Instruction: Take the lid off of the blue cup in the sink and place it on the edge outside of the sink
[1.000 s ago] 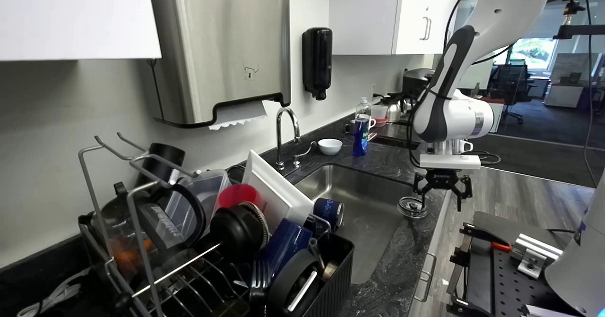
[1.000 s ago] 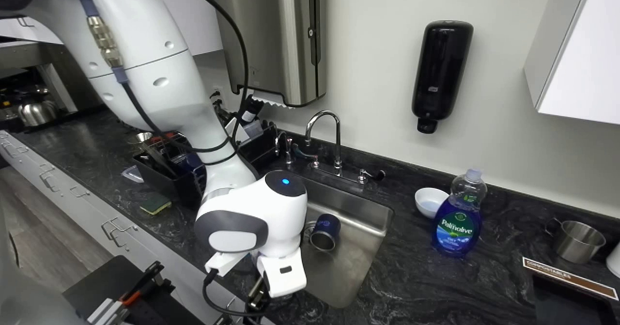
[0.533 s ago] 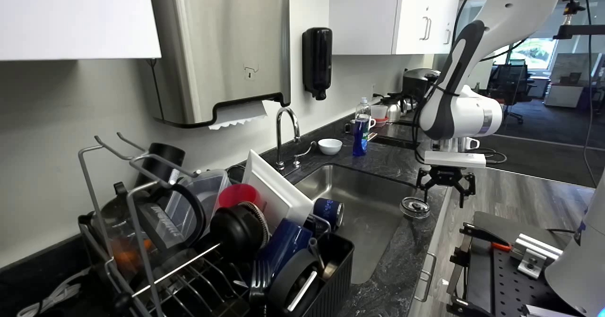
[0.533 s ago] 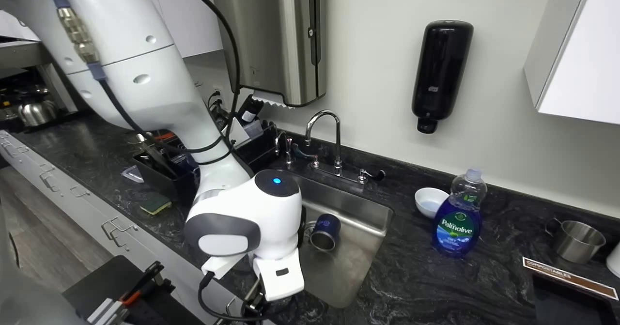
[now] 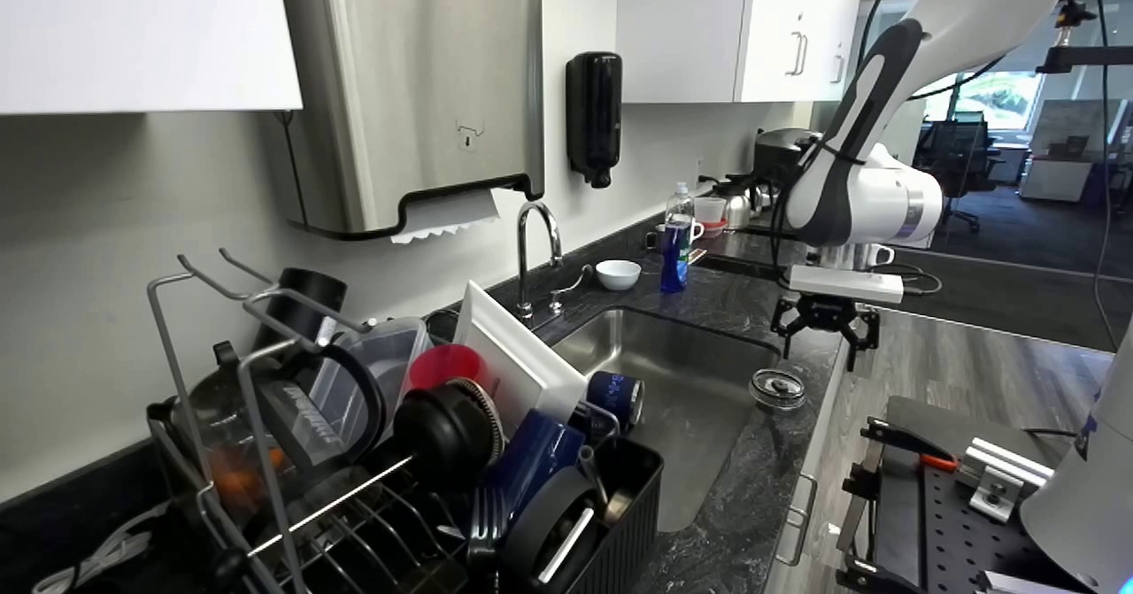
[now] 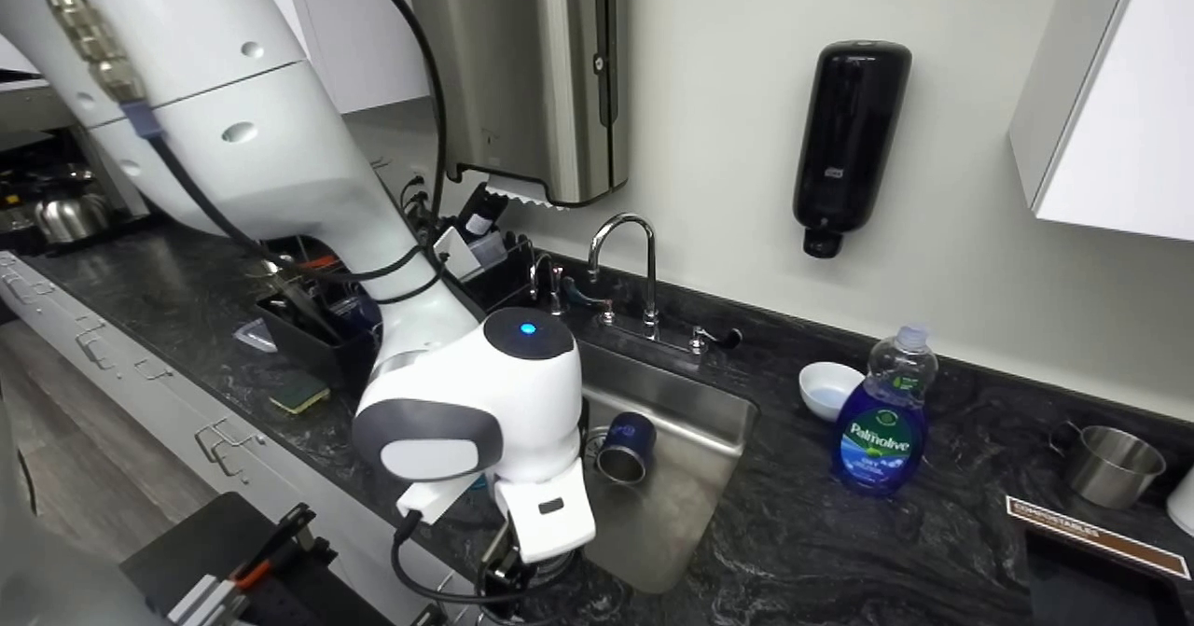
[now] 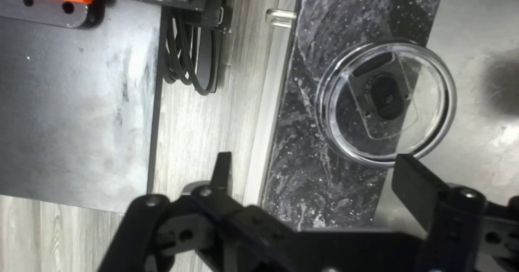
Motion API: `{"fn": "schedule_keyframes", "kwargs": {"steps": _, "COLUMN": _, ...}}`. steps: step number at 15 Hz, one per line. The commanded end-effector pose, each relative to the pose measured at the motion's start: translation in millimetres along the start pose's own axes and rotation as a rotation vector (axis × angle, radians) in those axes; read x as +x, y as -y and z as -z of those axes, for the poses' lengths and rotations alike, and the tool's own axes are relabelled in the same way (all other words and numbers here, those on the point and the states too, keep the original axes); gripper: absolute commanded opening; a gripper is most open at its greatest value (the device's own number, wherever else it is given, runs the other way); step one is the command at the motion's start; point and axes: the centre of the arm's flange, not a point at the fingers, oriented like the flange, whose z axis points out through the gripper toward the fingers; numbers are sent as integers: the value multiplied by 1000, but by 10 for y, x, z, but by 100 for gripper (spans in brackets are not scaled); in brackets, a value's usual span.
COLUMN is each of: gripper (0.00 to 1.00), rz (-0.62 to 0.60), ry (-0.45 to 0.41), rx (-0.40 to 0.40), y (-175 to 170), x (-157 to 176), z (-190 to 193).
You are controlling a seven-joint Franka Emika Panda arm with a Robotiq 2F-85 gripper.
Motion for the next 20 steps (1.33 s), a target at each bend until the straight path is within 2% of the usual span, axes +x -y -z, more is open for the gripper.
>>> {"fn": "schedule_keyframes", "kwargs": {"steps": 1, "gripper": 100, "rz": 31, "ry": -32, "rx": 31, "y": -77, "x": -106, "z": 222}}
{"fn": "schedule_keyframes", "kwargs": {"steps": 6, "gripper": 100, "rz": 95, "ry": -77, "rx": 55, "y": 26, "x": -116, "z": 481}}
{"fn": "schedule_keyframes", "kwargs": {"steps": 14, "gripper": 100, "rz": 374, "ry": -221, "rx": 13, "y": 408, "x": -154, "z": 826}}
{"fn": "schedule_keyframes", "kwargs": {"steps": 20, "gripper": 100, "rz": 550, "ry": -305, "rx": 7, "y": 892, "x": -231, "z": 1139}}
